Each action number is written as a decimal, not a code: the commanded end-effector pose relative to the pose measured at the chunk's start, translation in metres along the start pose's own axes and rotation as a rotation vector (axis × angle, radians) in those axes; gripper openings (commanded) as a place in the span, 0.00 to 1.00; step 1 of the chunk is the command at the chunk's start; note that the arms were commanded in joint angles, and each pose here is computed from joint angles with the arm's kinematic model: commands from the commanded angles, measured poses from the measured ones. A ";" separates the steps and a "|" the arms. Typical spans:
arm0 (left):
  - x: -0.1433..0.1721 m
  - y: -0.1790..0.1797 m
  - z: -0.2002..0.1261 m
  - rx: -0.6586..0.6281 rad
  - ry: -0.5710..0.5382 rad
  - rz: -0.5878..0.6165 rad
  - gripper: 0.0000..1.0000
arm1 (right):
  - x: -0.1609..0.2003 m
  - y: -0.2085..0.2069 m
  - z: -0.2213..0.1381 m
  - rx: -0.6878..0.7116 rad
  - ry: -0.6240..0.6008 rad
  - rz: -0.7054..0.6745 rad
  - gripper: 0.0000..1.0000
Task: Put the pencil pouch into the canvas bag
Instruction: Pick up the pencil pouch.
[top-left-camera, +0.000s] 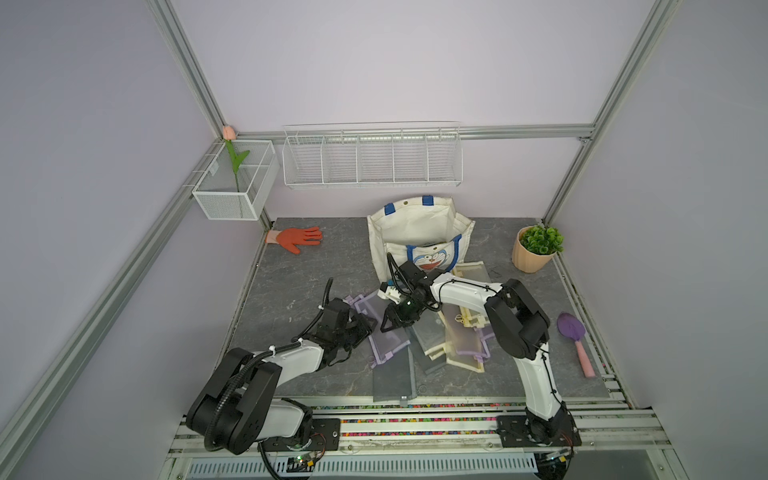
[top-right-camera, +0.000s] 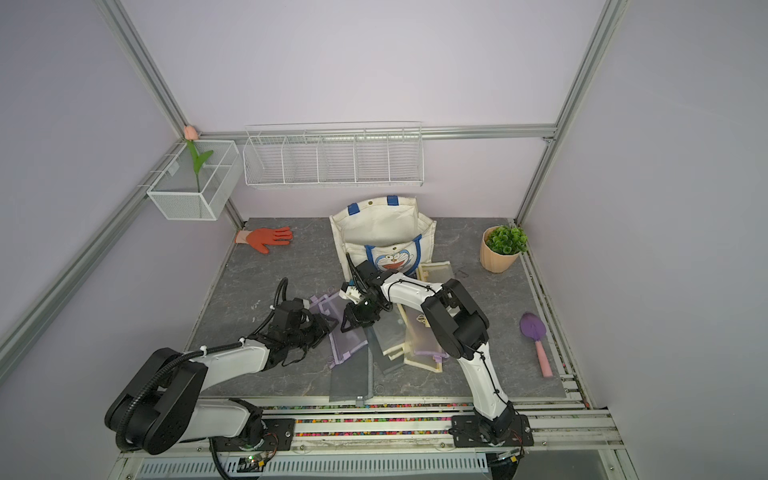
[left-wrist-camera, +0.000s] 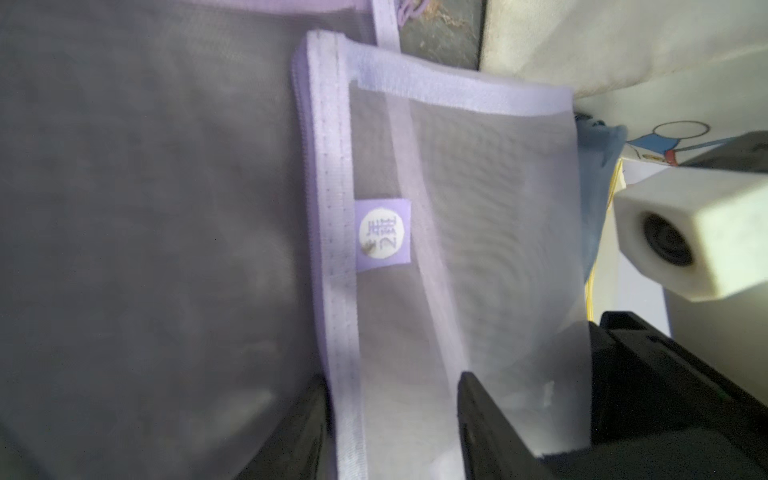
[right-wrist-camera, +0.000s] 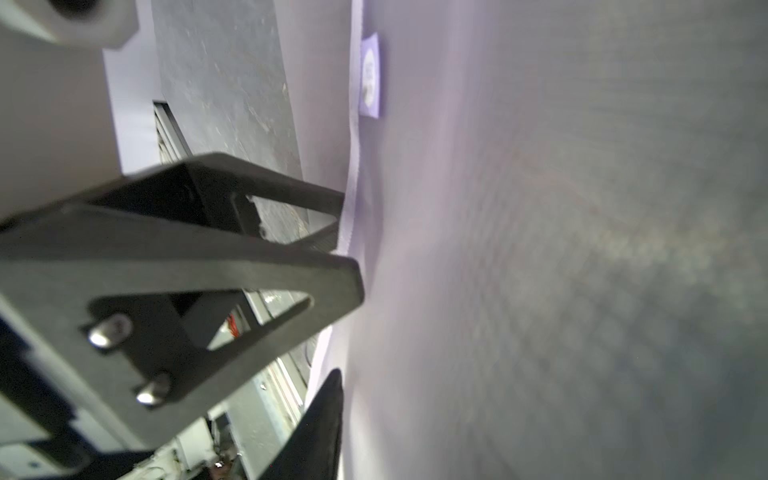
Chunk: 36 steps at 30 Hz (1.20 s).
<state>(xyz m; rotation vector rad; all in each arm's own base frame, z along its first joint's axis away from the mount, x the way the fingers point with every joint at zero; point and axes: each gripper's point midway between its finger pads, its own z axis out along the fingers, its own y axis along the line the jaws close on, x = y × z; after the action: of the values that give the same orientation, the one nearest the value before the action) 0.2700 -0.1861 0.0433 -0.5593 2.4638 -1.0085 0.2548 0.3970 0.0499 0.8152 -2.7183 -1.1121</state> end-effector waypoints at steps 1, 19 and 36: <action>-0.004 -0.004 -0.012 -0.016 -0.031 0.005 0.51 | 0.006 0.016 -0.028 0.016 -0.027 -0.056 0.30; -0.023 -0.064 -0.066 0.157 -0.142 0.119 0.72 | 0.024 0.072 -0.084 -0.086 -0.095 -0.177 0.07; -0.033 -0.214 -0.166 0.699 -0.277 0.353 0.99 | 0.020 0.167 -0.200 -0.329 -0.395 -0.304 0.07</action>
<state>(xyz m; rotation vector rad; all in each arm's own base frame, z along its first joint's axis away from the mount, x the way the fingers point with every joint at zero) 0.2575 -0.2020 0.2902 -0.1205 1.7933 -1.3477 0.2246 0.3602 0.2974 1.0763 -2.6969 -1.8217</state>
